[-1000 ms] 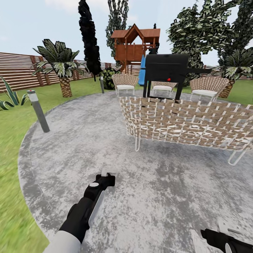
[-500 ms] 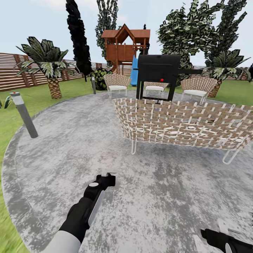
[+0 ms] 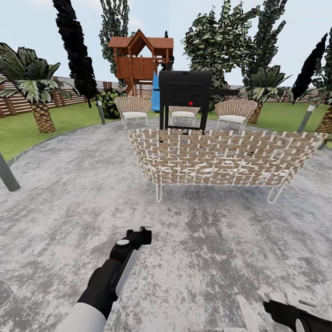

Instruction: Pick up the pesticide atomizer in the garden and spray insectifuge to fully cover both potted plants in the garden.

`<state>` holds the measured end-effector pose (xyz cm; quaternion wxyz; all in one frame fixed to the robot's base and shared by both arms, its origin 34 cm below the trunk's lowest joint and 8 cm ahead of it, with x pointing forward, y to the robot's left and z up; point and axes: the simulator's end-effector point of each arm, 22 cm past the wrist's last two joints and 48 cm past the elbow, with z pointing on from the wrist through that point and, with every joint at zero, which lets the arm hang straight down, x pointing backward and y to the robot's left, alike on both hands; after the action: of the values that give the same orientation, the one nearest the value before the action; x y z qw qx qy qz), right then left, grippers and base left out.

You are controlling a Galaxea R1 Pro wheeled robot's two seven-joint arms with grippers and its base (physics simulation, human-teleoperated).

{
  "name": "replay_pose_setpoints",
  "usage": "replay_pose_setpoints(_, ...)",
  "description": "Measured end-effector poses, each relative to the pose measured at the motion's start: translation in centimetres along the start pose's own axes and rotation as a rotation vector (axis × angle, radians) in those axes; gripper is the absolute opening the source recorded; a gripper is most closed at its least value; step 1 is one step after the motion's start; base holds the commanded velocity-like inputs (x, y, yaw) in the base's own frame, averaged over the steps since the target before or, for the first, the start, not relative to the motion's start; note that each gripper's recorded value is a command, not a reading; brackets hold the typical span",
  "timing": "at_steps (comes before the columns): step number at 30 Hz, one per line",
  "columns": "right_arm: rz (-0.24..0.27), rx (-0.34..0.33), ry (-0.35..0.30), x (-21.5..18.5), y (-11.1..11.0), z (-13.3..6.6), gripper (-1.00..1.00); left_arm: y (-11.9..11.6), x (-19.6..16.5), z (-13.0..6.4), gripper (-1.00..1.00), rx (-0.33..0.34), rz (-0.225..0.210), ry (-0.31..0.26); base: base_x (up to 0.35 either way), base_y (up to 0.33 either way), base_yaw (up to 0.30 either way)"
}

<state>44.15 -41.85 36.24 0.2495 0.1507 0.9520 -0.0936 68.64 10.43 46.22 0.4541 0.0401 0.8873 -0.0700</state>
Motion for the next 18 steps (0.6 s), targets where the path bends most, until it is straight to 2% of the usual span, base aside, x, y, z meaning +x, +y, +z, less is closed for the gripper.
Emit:
replay_pose_setpoints(5,0.000,0.000,0.000,0.0,0.0,0.0,1.00,0.0,0.0,0.0,-1.00,0.001,0.000,0.000,0.082,0.029,-0.273)
replay_pose_setpoints(9,0.000,-0.001,0.000,0.0,0.1,0.0,1.00,0.0,0.0,0.0,-1.00,0.001,0.000,0.000,0.294,0.100,-0.170)
replay_pose_setpoints(10,0.001,-0.002,0.000,-0.4,0.1,-0.7,1.00,0.1,-0.4,-0.4,-1.00,-0.003,0.003,0.004,0.317,0.106,-0.044)
replay_pose_setpoints(11,0.006,-0.006,-0.020,-0.5,-0.1,-1.0,1.00,-0.2,-1.2,-1.2,-1.00,0.001,0.003,-0.021,0.320,0.106,-0.033)
replay_pose_setpoints(12,0.006,-0.007,-0.023,-0.4,-0.1,-0.9,1.00,-0.2,-1.1,-1.2,-1.00,0.000,0.004,-0.024,0.322,0.107,-0.051)
replay_pose_setpoints(14,0.000,0.000,0.003,0.1,0.1,0.2,1.00,0.0,0.2,0.2,-1.00,0.000,-0.001,0.003,0.323,0.107,-0.133)
replay_pose_setpoints(18,0.001,-0.002,-0.004,-0.1,0.0,-0.1,1.00,0.0,-0.2,-0.2,-1.00,0.001,0.000,-0.004,0.308,0.097,-0.204)
